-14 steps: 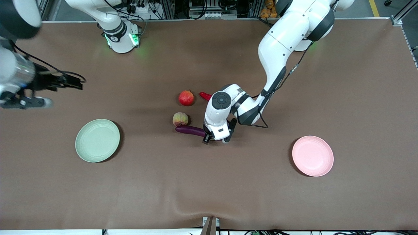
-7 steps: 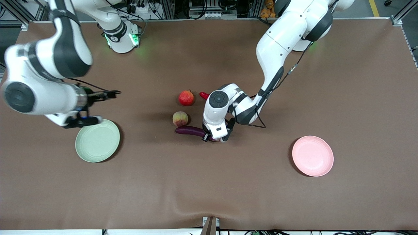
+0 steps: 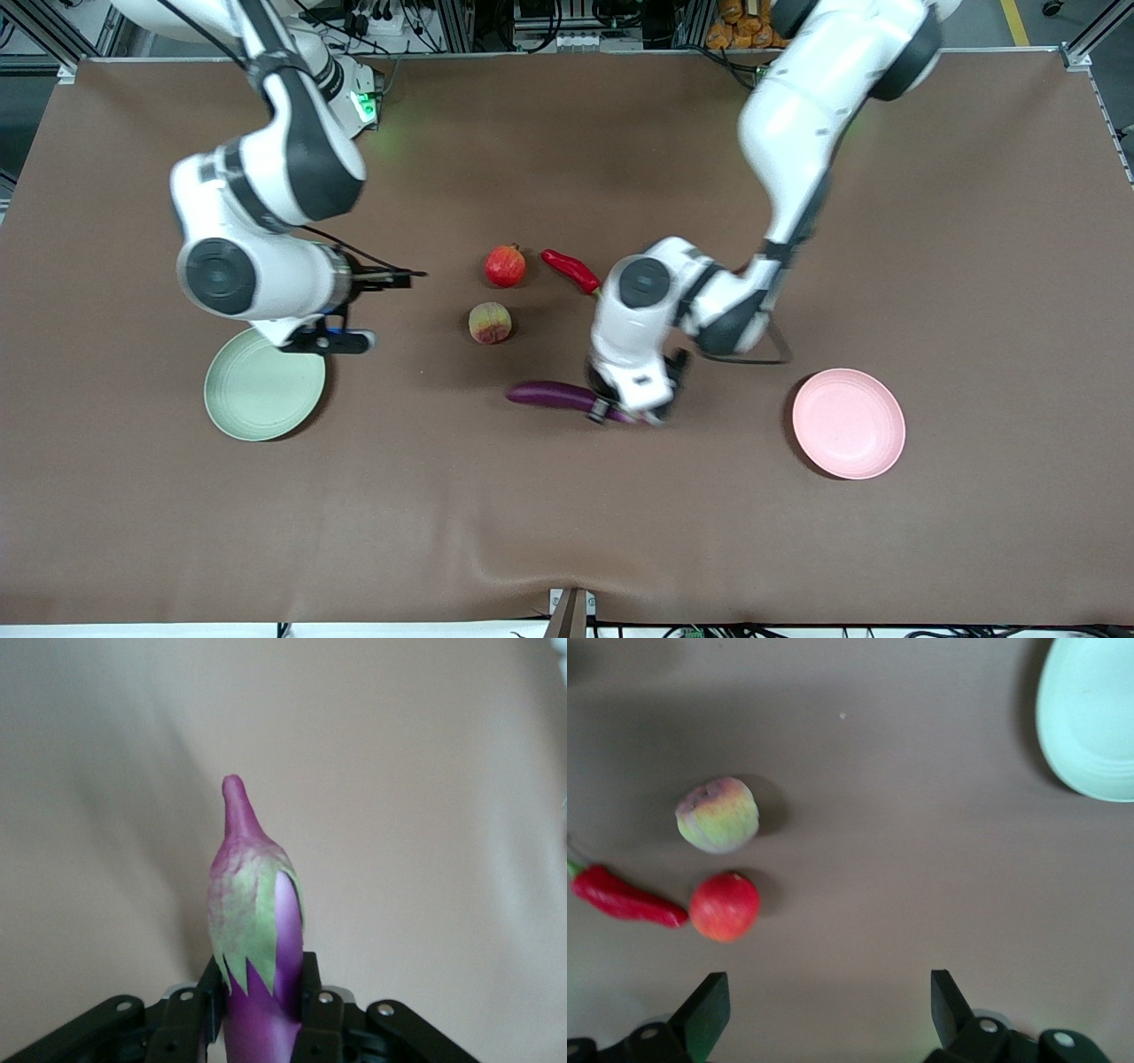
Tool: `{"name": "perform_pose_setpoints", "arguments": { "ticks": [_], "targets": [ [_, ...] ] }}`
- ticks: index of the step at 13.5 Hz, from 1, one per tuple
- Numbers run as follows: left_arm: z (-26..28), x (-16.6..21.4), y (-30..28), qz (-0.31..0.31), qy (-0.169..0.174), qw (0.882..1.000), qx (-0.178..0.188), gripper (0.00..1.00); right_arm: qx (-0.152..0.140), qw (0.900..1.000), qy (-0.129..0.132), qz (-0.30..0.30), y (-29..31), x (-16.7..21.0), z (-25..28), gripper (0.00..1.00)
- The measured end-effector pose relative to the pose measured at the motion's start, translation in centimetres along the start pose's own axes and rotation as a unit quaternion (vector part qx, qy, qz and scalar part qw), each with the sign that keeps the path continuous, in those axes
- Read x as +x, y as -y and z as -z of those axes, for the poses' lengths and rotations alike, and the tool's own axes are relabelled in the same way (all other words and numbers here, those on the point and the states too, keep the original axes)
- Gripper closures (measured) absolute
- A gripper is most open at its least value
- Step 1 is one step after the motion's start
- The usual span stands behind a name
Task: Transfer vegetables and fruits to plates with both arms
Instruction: 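Lift the eggplant with the left gripper while the right gripper reaches the apple, then lower the eggplant onto the pink plate while the right gripper grasps the apple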
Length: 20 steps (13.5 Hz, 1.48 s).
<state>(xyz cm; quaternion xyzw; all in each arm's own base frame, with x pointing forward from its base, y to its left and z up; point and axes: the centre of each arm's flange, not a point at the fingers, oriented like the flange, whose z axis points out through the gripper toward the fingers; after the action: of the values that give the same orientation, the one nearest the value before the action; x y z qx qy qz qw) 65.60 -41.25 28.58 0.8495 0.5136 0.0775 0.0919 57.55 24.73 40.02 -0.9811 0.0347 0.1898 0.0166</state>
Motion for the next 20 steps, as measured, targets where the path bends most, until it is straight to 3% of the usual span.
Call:
{"name": "perform_pose_setpoints", "arguments": {
  "ticks": [3,5,12,15,19,20],
  "targets": [
    [3.6,9.6,-0.4,-0.027,-0.019,0.999,0.021,0.65,-0.009,0.999,-0.005,-0.034,3.8,-0.8,-3.7,0.0],
    [4.6,15.2,0.0,-0.039,-0.005,0.999,0.021,0.65,-0.016,0.998,-0.011,-0.055,6.6,-1.4,-6.4,0.0],
    [0.8,33.3,6.4,-0.114,0.021,0.992,0.052,0.65,-0.058,0.992,-0.027,-0.111,15.1,-3.6,-19.4,0.0],
    [-1.6,38.1,9.3,-0.125,0.053,0.989,0.054,0.65,-0.1,0.986,-0.026,-0.133,17.1,-5.1,-24.6,0.0],
    [-3.7,39.8,11.1,-0.119,0.067,0.989,0.063,0.65,-0.142,0.98,-0.049,-0.132,18.0,-6.0,-27.1,0.0],
    [-4.0,40.2,11.6,-0.114,0.069,0.989,0.066,0.65,-0.148,0.979,-0.057,-0.129,17.8,-5.8,-26.9,0.09]
  ]
}}
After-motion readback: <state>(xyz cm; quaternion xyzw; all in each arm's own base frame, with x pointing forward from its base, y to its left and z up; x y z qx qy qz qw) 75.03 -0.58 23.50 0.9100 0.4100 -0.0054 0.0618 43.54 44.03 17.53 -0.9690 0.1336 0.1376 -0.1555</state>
